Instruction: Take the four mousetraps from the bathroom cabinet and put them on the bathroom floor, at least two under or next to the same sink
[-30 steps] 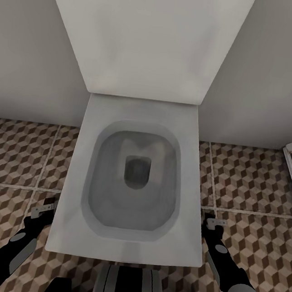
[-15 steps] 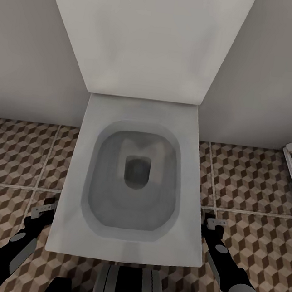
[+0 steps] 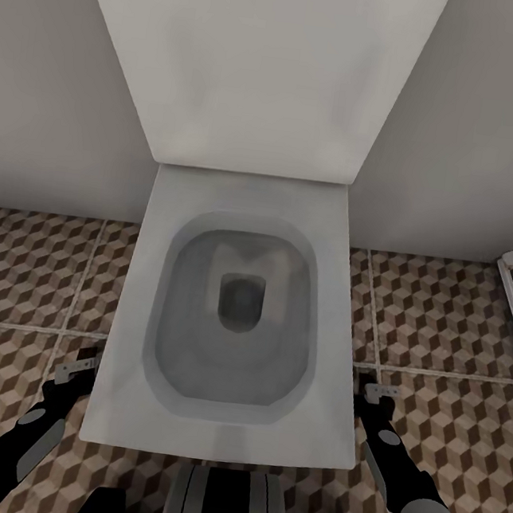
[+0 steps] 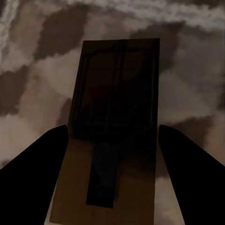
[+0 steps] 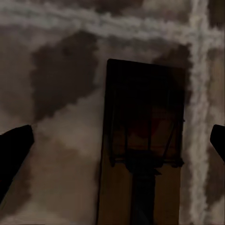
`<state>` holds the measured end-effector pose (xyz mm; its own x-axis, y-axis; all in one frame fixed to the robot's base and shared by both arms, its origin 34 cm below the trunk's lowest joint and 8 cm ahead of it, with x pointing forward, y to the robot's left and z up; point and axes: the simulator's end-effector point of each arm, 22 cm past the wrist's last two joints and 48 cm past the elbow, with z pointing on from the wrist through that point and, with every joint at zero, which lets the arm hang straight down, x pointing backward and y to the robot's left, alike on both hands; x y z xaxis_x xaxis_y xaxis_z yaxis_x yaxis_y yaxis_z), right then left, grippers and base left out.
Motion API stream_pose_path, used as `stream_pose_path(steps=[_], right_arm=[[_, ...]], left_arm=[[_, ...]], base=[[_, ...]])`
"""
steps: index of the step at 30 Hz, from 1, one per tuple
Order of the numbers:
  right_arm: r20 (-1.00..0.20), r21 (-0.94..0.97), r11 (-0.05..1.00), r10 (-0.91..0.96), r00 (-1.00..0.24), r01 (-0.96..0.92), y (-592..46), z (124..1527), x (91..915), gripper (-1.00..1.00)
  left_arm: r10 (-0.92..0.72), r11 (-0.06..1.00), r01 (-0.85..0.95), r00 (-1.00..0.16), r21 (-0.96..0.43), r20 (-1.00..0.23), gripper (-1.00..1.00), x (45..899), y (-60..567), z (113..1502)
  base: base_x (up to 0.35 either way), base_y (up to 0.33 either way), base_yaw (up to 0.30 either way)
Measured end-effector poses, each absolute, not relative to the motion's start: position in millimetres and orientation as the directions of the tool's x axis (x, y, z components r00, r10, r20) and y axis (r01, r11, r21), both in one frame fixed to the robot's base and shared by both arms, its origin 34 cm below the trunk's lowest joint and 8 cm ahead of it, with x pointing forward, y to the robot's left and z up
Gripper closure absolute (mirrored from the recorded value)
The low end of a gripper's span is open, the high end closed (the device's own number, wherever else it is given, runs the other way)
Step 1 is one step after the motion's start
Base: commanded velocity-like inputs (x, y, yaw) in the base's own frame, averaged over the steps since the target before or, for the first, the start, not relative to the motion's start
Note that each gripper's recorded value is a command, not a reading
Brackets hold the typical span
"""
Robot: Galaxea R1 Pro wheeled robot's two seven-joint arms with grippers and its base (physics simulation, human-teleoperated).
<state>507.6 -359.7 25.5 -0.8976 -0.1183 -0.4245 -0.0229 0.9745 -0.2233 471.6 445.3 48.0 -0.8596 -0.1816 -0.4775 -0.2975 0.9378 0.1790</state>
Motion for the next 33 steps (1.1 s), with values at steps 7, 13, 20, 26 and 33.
stream_pose_path(steps=[7,13,20,26,33], right_arm=[[-0.425,-0.229,0.973,-0.118,-0.898,-0.020,-361.0,25.9,507.7,-1.00],[-0.425,-0.229,0.973,-0.118,-0.898,-0.020,-361.1,25.9,507.7,-1.00],[-0.425,-0.229,0.973,-0.119,-0.898,-0.020,-361.1,25.9,507.7,-1.00],[-0.425,-0.229,0.973,-0.119,-0.898,-0.021,-360.9,25.9,507.7,-1.00],[-0.425,-0.229,0.973,-0.119,-0.898,-0.021,-361.0,25.9,507.7,-1.00]], left_arm=[[-0.183,0.938,-0.298,-0.860,0.178,-0.477,1.00,471.4,444.5,47.7],[-0.183,0.938,-0.298,-0.860,0.177,-0.477,1.00,471.2,443.9,47.5],[-0.183,0.938,-0.298,-0.860,0.177,-0.477,1.00,471.3,443.8,47.5],[-0.183,0.938,-0.298,-0.859,0.178,-0.478,-1.00,471.4,444.0,47.6],[-0.181,0.937,-0.298,-0.859,0.181,-0.479,-1.00,471.6,446.0,48.2]], base=[[0.000,0.000,0.000],[0.000,0.000,0.000],[0.000,0.000,0.000],[0.000,0.000,0.000],[0.000,0.000,0.000]])
